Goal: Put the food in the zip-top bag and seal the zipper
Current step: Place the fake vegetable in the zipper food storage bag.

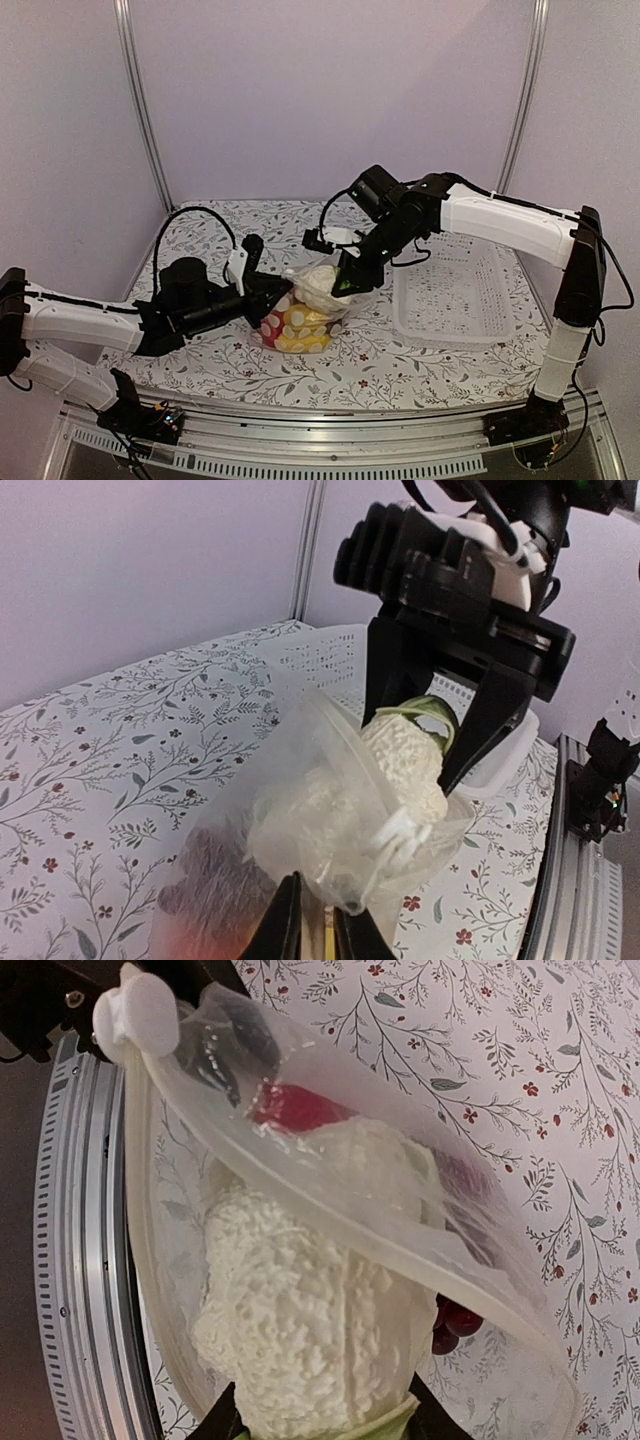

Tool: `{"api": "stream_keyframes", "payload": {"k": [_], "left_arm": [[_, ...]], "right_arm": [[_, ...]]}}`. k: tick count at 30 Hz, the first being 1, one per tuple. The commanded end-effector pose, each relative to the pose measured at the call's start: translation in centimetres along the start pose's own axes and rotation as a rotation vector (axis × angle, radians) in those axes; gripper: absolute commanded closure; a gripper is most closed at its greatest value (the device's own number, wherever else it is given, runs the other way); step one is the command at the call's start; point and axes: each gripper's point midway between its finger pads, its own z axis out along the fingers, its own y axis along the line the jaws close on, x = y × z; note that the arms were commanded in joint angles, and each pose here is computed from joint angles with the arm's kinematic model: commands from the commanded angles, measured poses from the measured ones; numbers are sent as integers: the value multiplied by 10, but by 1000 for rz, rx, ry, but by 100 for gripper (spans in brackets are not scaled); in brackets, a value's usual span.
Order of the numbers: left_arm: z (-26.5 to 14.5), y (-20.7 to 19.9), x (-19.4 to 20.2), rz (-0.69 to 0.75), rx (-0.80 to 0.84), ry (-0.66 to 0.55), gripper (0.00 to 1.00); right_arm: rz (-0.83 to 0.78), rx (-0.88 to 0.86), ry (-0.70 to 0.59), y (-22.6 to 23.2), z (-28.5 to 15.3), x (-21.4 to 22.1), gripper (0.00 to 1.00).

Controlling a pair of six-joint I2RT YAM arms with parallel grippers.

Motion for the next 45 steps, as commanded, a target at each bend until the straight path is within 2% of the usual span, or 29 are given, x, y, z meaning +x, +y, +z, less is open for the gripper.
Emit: {"api": "stream_keyframes", "payload": {"k": [1, 5, 12, 18, 22, 31, 40, 42, 45], "left_arm": [[-8, -6, -8, 13, 15, -29, 86], [-12, -5, -12, 17, 4, -38, 77], [-16, -7, -15, 22, 16, -48, 74], [-15, -8, -18, 32, 18, -32, 67], [-14, -5, -19, 45, 1, -36, 71], [-10, -4, -24, 82, -9, -34, 99], [-14, -4, -29, 76, -14, -53, 100], [-17, -4, -30, 72, -14, -63, 100], [-23, 6, -28, 64, -68, -84, 100]], "right_arm": [[-7, -1, -9, 0, 0, -7, 62], [-8, -8, -14, 2, -1, -8, 62], [-4, -11, -7, 3, -1, -7, 62], [-8, -7, -11, 3, -3, -7, 61], [-7, -14, -10, 4, -1, -8, 61], [-32, -40, 11, 11, 15, -7, 60], [15, -10, 10, 0, 40, -14, 56], [20, -14, 35, 1, 46, -9, 50], [6, -43, 27, 11, 35, -11, 33]]}}
